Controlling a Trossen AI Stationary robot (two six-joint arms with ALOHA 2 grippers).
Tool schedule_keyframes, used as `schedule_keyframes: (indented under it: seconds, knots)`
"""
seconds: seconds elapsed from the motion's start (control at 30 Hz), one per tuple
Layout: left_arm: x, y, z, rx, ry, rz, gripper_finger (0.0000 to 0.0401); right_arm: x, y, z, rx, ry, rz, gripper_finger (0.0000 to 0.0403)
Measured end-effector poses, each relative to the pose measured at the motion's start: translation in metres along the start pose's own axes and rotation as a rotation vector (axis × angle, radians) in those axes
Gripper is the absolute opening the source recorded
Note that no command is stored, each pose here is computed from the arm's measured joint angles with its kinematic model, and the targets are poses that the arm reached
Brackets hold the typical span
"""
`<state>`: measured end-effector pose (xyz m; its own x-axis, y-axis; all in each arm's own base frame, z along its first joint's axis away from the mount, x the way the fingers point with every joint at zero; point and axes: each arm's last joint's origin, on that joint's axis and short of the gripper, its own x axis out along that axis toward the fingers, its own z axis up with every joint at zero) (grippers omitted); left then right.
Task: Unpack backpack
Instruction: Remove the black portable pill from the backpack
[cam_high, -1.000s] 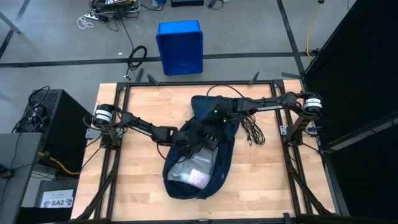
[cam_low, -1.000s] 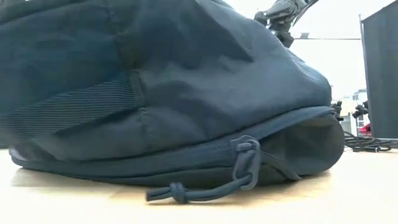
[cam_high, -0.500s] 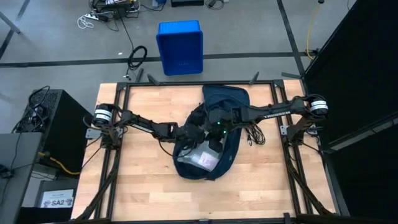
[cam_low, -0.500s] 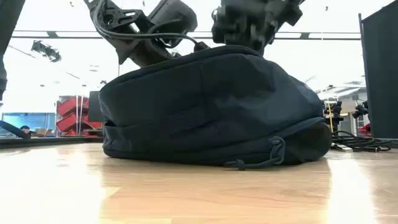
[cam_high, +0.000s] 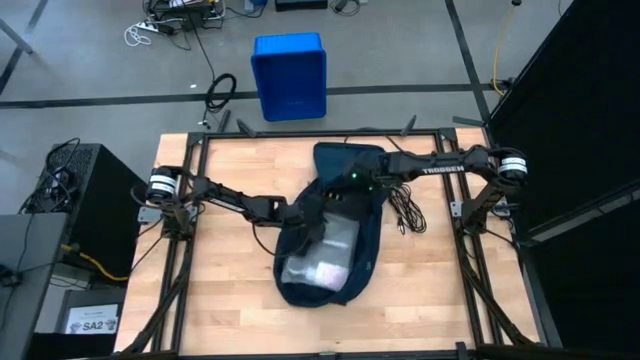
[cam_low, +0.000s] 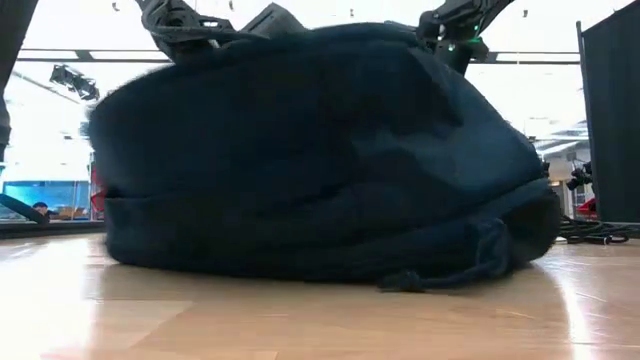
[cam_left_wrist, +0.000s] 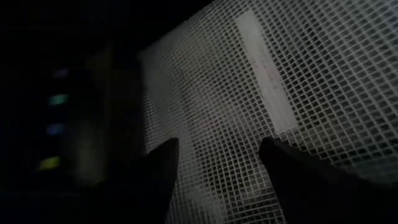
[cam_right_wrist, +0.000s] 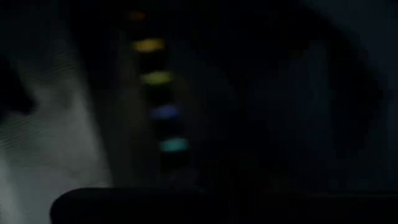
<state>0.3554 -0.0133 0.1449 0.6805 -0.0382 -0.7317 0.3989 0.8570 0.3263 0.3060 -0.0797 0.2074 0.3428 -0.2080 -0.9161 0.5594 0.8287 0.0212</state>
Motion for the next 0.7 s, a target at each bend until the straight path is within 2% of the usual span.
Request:
schedule_keyframes:
  seconds: [0.1, 0.23, 0.33, 0.5, 0.7]
  knots:
    - [0.0, -0.006, -0.001, -0.03, -0.007, -0.103, 0.0218, 0.001, -0.004, 0.001, -0.01, 0.014, 0.028, 0.0001]
    - [-0.009, -0.007, 0.001, -0.025, -0.008, -0.112, 0.0218, 0.001, -0.003, 0.001, -0.038, 0.02, 0.087, 0.0001]
    - [-0.025, -0.004, 0.006, -0.011, -0.021, -0.072, 0.0218, 0.001, 0.0, 0.0, -0.054, 0.021, 0.093, 0.0001]
    - [-0.056, 0.011, 0.022, 0.022, -0.1, 0.077, 0.0218, 0.008, 0.009, -0.005, -0.084, 0.062, 0.11, 0.0001]
    - [-0.062, 0.015, 0.027, 0.037, -0.117, 0.101, 0.0218, 0.038, 0.018, -0.01, -0.117, 0.14, 0.12, 0.0001]
